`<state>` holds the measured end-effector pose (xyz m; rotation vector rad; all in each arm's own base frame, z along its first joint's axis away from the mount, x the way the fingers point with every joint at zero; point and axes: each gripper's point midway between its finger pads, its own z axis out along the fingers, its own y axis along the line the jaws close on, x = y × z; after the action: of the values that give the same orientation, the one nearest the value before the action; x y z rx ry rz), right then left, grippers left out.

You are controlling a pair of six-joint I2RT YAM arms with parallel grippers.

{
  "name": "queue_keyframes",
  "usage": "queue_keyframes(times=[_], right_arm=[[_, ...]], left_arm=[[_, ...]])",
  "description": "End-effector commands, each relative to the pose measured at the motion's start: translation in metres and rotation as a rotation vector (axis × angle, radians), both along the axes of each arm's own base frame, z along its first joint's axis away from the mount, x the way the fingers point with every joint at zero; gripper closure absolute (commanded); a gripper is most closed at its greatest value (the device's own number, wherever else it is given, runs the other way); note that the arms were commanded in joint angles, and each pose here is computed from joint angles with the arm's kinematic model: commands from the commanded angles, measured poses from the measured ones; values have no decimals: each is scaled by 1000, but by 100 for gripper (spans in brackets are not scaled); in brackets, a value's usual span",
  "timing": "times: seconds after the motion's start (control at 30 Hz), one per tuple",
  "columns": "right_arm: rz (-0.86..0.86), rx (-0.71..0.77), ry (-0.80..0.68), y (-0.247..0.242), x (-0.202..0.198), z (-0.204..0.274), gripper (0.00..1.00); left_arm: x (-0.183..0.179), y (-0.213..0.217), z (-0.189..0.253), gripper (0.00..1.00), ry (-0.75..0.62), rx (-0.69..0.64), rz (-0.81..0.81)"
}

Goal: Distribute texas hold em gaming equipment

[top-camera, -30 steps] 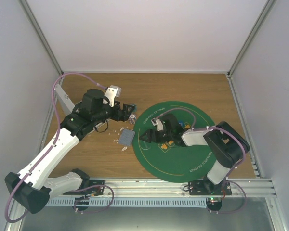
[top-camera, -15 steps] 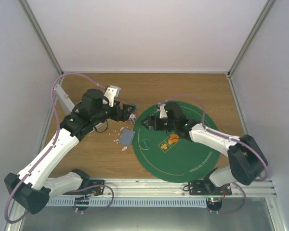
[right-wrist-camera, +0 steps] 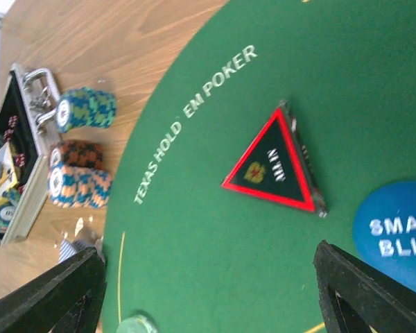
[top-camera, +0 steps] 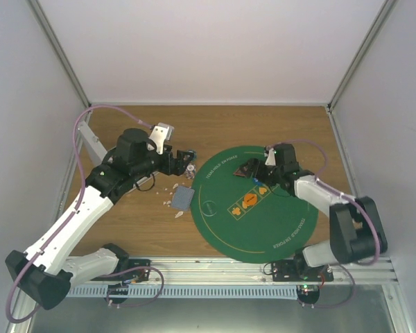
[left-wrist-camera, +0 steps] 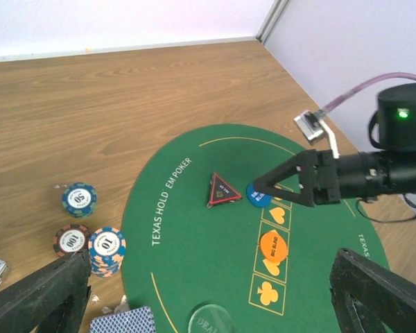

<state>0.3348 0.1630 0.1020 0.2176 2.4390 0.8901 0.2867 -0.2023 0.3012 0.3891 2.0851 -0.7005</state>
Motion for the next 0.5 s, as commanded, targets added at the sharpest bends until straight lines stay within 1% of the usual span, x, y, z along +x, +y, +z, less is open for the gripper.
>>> queue_keyframes(times=[0.0, 0.13, 0.23, 0.27, 0.4, 0.47], right_arm=[[84, 34, -5, 5, 29, -5, 18], [99, 23, 11, 3, 59, -19, 19], [120, 4, 21, 5, 77, -31, 28], [128, -1, 20, 7, 83, -32, 30], [151, -18, 58, 9, 92, -55, 34], [174, 4, 74, 13, 91, -63, 36]], left_arm=[[6, -9, 18, 5, -67, -13, -40], [13, -6, 18, 4, -79, 32, -20], [15, -9, 20, 3, -95, 46, -41], [16, -10, 23, 3, -101, 47, -44], [22, -12, 23, 3, -105, 60, -47], [26, -15, 20, 2, -98, 68, -51]])
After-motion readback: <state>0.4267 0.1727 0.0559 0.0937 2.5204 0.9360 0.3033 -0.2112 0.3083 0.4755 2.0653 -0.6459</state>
